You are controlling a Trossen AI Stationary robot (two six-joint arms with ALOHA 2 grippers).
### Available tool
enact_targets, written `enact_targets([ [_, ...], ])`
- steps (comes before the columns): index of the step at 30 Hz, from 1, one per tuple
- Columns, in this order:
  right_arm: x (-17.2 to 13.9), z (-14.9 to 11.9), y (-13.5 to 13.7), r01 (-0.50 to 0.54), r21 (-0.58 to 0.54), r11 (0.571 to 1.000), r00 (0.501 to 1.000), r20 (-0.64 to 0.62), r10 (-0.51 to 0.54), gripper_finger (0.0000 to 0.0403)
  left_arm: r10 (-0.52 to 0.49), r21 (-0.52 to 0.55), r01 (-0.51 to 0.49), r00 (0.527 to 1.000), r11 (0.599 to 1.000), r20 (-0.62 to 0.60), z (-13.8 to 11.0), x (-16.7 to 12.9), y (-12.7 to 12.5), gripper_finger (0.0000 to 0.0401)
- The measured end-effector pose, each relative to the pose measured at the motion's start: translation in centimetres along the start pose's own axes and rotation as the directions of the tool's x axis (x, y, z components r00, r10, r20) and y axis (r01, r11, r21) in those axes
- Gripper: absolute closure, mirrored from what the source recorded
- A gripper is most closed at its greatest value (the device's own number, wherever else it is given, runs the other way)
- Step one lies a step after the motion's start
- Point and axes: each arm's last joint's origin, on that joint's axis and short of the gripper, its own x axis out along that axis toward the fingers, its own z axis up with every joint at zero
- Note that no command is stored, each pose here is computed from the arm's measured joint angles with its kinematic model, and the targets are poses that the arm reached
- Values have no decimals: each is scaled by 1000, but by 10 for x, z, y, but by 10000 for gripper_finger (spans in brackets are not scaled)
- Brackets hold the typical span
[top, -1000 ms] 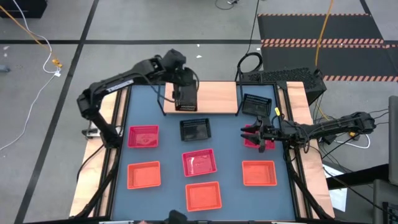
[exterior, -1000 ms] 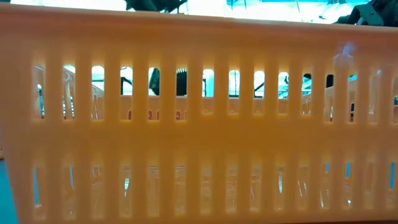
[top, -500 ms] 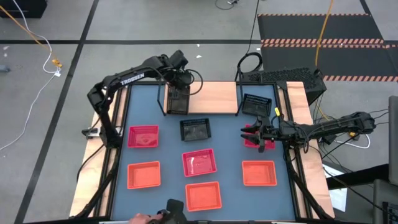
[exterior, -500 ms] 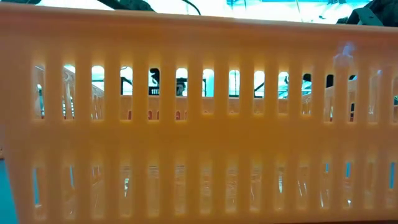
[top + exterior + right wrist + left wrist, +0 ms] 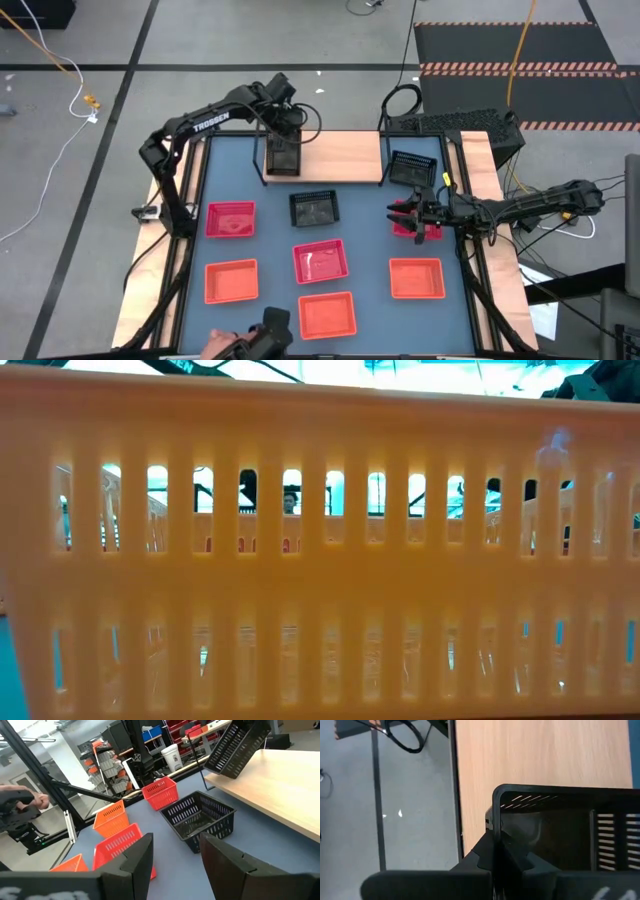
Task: Stack baskets on shelf by color
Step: Put the left black basket on the shelf
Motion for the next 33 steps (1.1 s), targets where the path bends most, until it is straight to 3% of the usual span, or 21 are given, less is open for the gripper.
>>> enact_targets([
  [9, 0, 0, 0, 2, -2, 1000, 1000, 0, -2, 248, -10, 8, 11, 998, 1000, -57, -3, 24, -2, 326],
  [20, 0, -1, -1, 28, -2, 1000, 1000, 2, -28, 248, 219, -46, -228, 963, 973, -156, 4, 12, 3, 271],
  [28, 0, -1, -2, 32, -4, 999, 999, -4, -32, 248, 273, -111, -275, 961, 955, -30, 41, -40, -36, 277],
  [33, 0, -1, -2, 31, -3, 1000, 999, -4, -31, 248, 235, -149, -219, 967, 964, 96, 67, -67, -74, 283],
])
